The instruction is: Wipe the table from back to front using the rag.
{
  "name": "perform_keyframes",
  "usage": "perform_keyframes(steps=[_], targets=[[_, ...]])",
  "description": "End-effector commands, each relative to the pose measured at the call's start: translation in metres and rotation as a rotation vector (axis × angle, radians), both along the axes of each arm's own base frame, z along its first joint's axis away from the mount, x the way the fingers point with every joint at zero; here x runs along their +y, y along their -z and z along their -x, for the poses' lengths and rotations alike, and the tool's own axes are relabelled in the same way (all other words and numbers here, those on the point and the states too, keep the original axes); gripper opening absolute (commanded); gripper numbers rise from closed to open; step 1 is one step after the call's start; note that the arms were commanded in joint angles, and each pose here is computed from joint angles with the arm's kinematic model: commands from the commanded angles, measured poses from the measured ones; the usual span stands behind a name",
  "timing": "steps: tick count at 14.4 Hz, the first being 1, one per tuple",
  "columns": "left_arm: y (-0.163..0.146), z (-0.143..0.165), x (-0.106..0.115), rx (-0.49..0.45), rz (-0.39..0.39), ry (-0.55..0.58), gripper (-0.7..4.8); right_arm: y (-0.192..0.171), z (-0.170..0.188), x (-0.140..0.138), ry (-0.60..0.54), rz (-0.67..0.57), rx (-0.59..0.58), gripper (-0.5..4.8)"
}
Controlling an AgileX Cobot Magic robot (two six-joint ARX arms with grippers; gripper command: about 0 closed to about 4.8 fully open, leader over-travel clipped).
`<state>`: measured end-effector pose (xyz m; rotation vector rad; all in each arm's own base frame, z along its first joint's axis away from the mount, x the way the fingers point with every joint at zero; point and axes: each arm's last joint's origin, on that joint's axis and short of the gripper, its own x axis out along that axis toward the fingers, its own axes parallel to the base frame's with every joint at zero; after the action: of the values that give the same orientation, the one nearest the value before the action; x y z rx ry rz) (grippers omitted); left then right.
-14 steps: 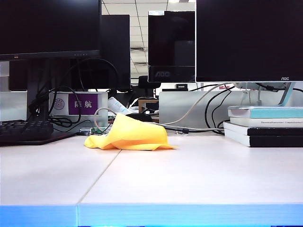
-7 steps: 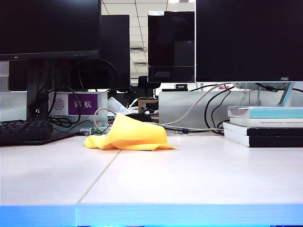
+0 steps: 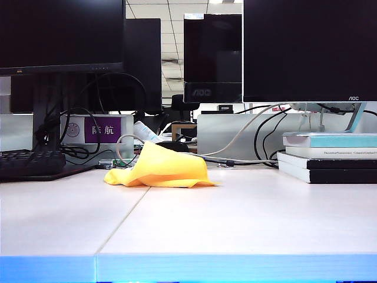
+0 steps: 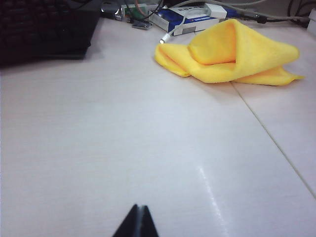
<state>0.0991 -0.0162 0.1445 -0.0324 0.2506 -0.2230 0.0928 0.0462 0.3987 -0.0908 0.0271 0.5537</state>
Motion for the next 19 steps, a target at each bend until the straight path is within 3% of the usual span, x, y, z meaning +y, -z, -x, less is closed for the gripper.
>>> perform_keyframes(steps=[1, 7, 8, 10, 15, 16, 19], targets=[[0.003, 0.000, 0.000, 0.015, -0.004, -0.001, -0.05, 0.056, -0.004, -0.011, 0.125, -0.089, -0.020, -0.01], [0.002, 0.000, 0.000, 0.014, -0.004, -0.001, -0.05, 0.132, 0.000, -0.040, 0.390, -0.144, 0.051, -0.01], [0.002, 0.000, 0.000, 0.014, -0.004, -0.001, -0.05, 0.177, 0.003, -0.041, 0.415, -0.136, 0.087, 0.00], [0.002, 0.000, 0.000, 0.014, -0.004, -0.001, -0.05, 0.215, -0.001, -0.041, 0.420, -0.119, 0.164, -0.01], [0.003, 0.000, 0.000, 0.015, -0.004, -0.001, -0.05, 0.248, 0.001, -0.040, 0.419, -0.134, 0.259, -0.01], [0.003, 0.000, 0.000, 0.015, -0.004, -0.001, -0.05, 0.248, 0.002, -0.032, 0.352, -0.111, 0.256, -0.01], [0.003, 0.000, 0.000, 0.016, -0.004, -0.001, -0.05, 0.248, 0.002, -0.033, 0.361, -0.114, 0.254, 0.00]])
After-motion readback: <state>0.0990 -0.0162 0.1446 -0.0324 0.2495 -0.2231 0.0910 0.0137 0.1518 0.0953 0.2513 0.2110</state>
